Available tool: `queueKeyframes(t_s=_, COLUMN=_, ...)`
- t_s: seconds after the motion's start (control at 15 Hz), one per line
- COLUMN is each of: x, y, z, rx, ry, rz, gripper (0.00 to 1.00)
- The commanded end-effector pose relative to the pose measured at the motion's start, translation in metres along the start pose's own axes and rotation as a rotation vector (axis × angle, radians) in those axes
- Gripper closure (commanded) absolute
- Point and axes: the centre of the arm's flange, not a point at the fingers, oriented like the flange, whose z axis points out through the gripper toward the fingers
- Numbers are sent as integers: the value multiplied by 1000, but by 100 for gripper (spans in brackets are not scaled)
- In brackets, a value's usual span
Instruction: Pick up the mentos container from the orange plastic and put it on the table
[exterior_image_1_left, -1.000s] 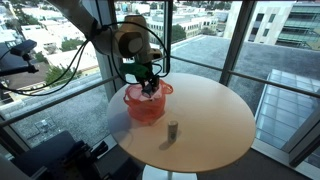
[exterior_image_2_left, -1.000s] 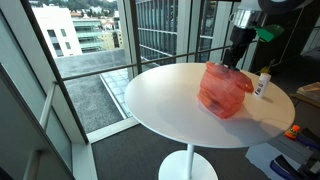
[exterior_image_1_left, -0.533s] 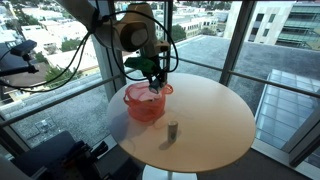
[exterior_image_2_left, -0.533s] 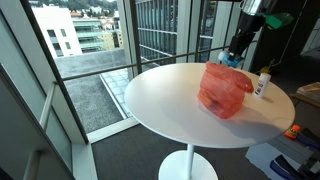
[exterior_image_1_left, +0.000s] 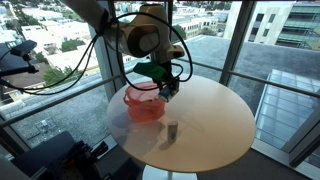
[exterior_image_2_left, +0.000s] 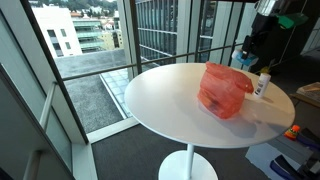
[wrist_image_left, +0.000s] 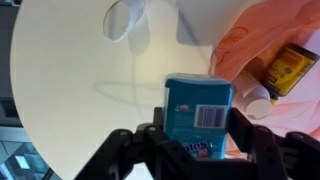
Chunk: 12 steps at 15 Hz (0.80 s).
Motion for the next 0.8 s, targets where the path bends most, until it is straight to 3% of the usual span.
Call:
queueKeyframes(t_s=0.0, x=-10, y=27, z=12, rx=12, ry=-24, rz=15, gripper=60)
queueKeyframes(t_s=0.73, x=-45, y=25, z=85, rx=66, ry=-173, rz=-26, gripper=60)
